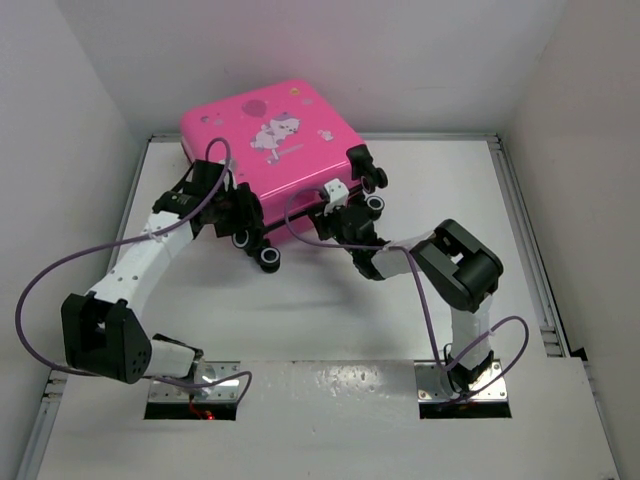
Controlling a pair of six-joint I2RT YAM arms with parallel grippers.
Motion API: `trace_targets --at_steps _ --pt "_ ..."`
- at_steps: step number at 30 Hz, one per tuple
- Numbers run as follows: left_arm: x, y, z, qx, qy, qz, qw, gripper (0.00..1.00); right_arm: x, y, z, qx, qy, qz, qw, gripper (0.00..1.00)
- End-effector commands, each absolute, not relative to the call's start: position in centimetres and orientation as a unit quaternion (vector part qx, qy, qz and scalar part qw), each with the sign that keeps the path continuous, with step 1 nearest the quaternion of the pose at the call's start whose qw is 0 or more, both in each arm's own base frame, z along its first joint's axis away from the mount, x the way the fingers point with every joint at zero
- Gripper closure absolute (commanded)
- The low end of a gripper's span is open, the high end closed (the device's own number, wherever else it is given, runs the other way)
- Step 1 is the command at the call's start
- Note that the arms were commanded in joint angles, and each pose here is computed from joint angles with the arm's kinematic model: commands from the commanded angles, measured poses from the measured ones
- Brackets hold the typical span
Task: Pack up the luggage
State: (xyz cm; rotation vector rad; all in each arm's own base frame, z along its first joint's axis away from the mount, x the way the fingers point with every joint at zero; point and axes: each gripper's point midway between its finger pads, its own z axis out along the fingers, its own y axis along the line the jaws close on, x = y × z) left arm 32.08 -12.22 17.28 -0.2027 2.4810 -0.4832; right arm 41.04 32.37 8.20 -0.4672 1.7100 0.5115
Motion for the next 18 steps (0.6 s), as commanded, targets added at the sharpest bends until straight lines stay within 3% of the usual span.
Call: trace_targets --at_steps 1,6,18 --pt "32.8 -10.3 17.2 -0.12 0.932 -0.169 0.298 0.71 44.0 29.6 13.8 -0.134 0.691 0.19 0.685 1.0" --pt "33.7 -7.4 16.3 -0.176 0.928 -0.163 0.287 0.99 44.6 25.0 13.2 -0.102 0.706 0.162 0.682 1.0" --pt "36.3 -0.4 15.8 -0.248 0.913 -0.132 0.296 1.0 45.2 17.8 12.4 -0.073 0.721 0.111 0.68 1.0"
